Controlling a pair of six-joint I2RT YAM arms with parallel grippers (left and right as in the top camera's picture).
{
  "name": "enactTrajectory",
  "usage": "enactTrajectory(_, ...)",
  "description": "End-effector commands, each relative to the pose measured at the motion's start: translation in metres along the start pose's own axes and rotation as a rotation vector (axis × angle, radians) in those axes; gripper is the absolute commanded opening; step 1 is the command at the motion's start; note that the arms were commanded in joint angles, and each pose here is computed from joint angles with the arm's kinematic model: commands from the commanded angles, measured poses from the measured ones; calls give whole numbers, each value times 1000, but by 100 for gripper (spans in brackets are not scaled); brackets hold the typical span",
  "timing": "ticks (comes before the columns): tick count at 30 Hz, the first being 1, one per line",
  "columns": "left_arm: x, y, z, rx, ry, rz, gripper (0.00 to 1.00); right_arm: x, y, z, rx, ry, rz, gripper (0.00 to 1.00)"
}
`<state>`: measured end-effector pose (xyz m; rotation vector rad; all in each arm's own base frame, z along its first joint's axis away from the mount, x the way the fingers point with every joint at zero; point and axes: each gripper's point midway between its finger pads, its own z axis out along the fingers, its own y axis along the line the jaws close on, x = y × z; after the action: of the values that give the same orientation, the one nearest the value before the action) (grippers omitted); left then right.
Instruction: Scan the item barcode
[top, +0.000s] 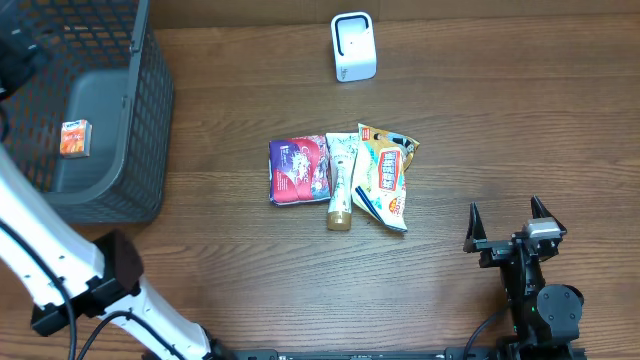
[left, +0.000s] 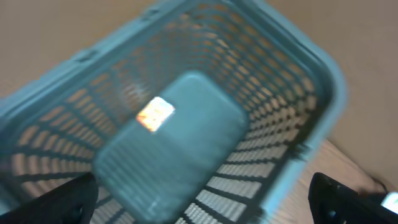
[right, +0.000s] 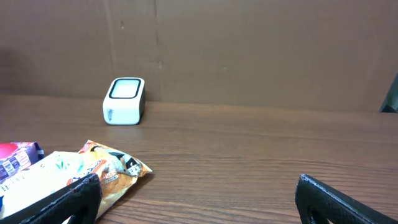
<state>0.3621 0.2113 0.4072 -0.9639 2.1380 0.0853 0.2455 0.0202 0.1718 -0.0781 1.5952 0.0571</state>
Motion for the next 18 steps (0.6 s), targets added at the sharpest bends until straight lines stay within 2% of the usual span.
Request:
enactTrajectory(1,7,9,21,-13,68,-40,100,2,-1,0,8,-3,-4,100)
enactTrajectory(11,26,29,104,-125,190,-32,100,2,-1,0,8,-3,-4,100)
enactTrajectory(14,38,21,144,-64,260,66,96,2,-1,0,8,-3,-4,100)
enactTrajectory(16,47,18,158,-40,301,121,98,2,-1,0,8,-3,-4,100)
enactTrajectory(18,58,25,172,-79,345,174,99,2,-1,0,8,-3,-4,100)
